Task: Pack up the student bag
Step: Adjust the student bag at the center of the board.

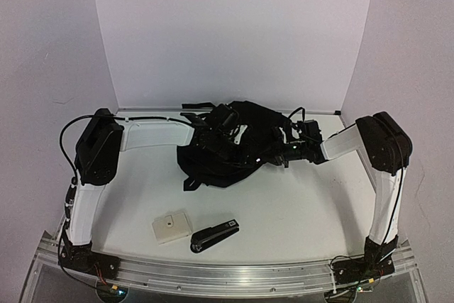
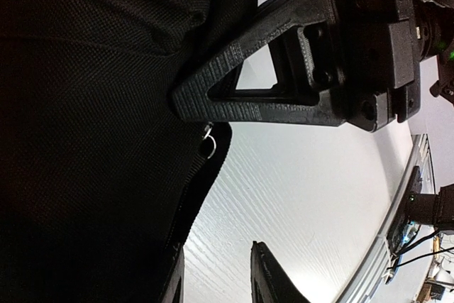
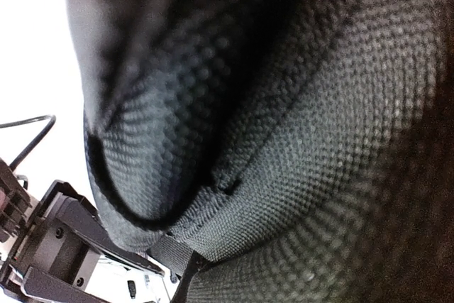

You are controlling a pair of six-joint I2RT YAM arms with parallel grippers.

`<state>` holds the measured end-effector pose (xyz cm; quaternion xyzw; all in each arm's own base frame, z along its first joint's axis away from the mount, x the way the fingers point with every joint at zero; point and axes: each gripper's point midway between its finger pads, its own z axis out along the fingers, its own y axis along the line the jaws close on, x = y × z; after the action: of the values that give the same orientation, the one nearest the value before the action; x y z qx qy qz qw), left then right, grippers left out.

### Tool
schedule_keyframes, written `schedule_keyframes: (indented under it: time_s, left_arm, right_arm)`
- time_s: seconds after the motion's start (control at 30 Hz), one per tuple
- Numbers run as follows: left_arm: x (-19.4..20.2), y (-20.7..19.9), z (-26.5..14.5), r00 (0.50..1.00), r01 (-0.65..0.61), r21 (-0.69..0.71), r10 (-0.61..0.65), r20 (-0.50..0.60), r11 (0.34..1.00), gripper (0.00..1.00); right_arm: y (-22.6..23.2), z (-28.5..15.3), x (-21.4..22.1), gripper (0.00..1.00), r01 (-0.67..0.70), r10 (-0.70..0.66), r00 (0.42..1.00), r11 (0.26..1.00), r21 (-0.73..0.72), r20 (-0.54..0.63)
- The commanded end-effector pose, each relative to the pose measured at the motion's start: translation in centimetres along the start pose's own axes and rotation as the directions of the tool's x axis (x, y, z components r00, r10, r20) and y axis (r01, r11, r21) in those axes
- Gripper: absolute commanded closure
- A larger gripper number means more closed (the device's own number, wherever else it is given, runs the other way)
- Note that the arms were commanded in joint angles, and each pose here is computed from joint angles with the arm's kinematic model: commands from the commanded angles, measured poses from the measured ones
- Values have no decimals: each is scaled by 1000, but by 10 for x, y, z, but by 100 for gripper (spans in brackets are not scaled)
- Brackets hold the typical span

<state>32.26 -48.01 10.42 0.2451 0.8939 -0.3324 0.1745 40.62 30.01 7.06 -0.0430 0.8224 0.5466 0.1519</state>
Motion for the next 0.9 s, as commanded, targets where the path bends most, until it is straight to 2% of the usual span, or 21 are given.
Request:
schedule_keyframes:
  time_s: [0.0,0.23,0.4,0.73,0.87]
  left_arm:
    - [-14,11,0,998,52,-25,-51,28,998,67]
    - [-26,35,6,994,101,-56,-99,41,993,67]
    - [-38,34,8,993,90,-50,-87,74,995,65]
    - [-37,19,22,997,-27,6,27,67,1000,53]
    - [-30,11,28,995,-80,35,78,56,996,56]
  right_arm:
    - [31,-2,-1,100,67,-67,998,995,-76,-1]
    - [34,-2,0,100,59,-59,998,994,-94,-4]
    - [34,-2,2,100,55,-56,998,993,-101,-5]
    - [39,2,3,100,45,-47,999,991,-127,-13]
    - [39,3,2,100,39,-41,999,990,-133,-11]
